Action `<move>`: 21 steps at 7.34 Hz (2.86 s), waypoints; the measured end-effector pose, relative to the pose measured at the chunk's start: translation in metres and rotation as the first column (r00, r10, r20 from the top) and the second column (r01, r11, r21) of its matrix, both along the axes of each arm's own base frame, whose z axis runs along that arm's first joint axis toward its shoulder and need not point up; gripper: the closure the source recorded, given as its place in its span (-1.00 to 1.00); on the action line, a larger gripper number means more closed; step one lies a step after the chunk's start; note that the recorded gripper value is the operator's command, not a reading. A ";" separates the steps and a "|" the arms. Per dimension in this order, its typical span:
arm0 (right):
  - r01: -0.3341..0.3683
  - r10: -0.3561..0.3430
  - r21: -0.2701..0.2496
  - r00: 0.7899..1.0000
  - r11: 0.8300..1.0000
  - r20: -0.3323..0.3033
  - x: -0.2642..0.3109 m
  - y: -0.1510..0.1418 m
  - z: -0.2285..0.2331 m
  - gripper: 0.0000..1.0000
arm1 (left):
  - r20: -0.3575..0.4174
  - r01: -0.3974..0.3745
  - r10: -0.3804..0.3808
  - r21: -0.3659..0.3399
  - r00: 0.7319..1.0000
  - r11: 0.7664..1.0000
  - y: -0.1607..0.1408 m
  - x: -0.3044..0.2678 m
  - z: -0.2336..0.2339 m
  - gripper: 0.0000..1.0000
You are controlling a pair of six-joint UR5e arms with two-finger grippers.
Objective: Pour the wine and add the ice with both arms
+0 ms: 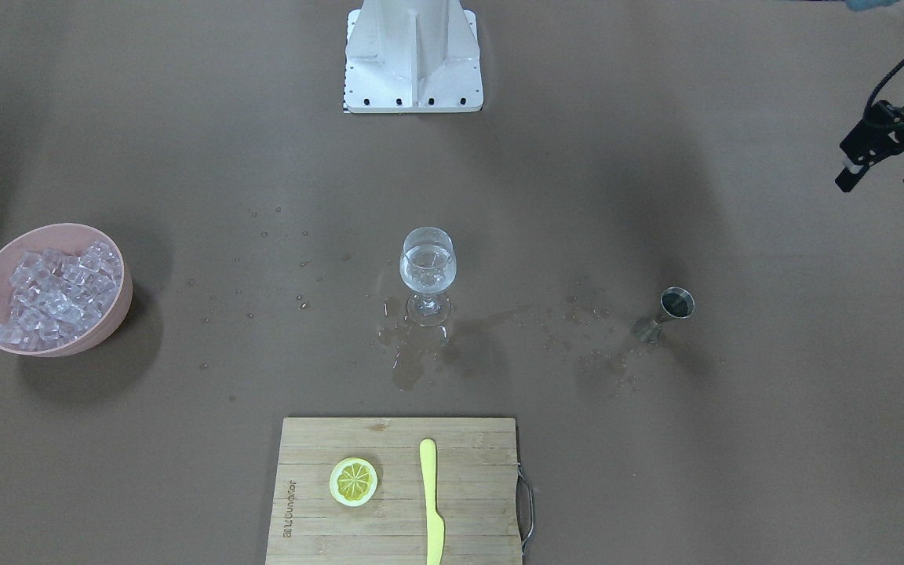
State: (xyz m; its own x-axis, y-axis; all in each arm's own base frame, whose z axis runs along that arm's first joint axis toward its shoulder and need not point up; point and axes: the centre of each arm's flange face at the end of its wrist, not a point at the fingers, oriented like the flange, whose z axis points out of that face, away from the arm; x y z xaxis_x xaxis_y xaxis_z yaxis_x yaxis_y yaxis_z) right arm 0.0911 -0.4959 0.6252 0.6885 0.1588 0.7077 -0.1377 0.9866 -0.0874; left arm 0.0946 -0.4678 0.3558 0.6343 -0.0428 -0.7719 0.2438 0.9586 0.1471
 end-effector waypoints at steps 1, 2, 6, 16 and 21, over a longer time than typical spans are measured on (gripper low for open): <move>0.001 -0.001 -0.001 1.000 1.000 0.000 -0.001 0.000 0.001 -1.00 | -0.016 0.017 -0.017 -0.005 1.000 1.000 0.016 0.030 -0.024 -0.96; 0.002 -0.002 -0.003 1.000 1.000 0.001 -0.001 0.001 0.002 -1.00 | -0.024 0.037 -0.037 0.000 0.999 0.999 0.032 0.057 -0.045 -0.96; 0.005 -0.005 -0.004 1.000 1.000 0.007 -0.003 0.001 0.002 -1.00 | 0.064 0.272 -0.270 -0.027 0.961 0.962 0.083 0.183 -0.059 -0.96; 0.023 -0.023 0.005 1.000 1.000 0.008 -0.013 -0.007 -0.004 -1.00 | 0.202 0.689 -0.732 0.249 0.650 0.681 0.092 0.385 -0.011 -0.96; 0.026 -0.027 0.003 1.000 1.000 0.009 -0.017 -0.007 -0.004 -1.00 | 0.210 0.696 -0.771 0.337 0.601 0.634 0.080 0.405 0.029 -0.96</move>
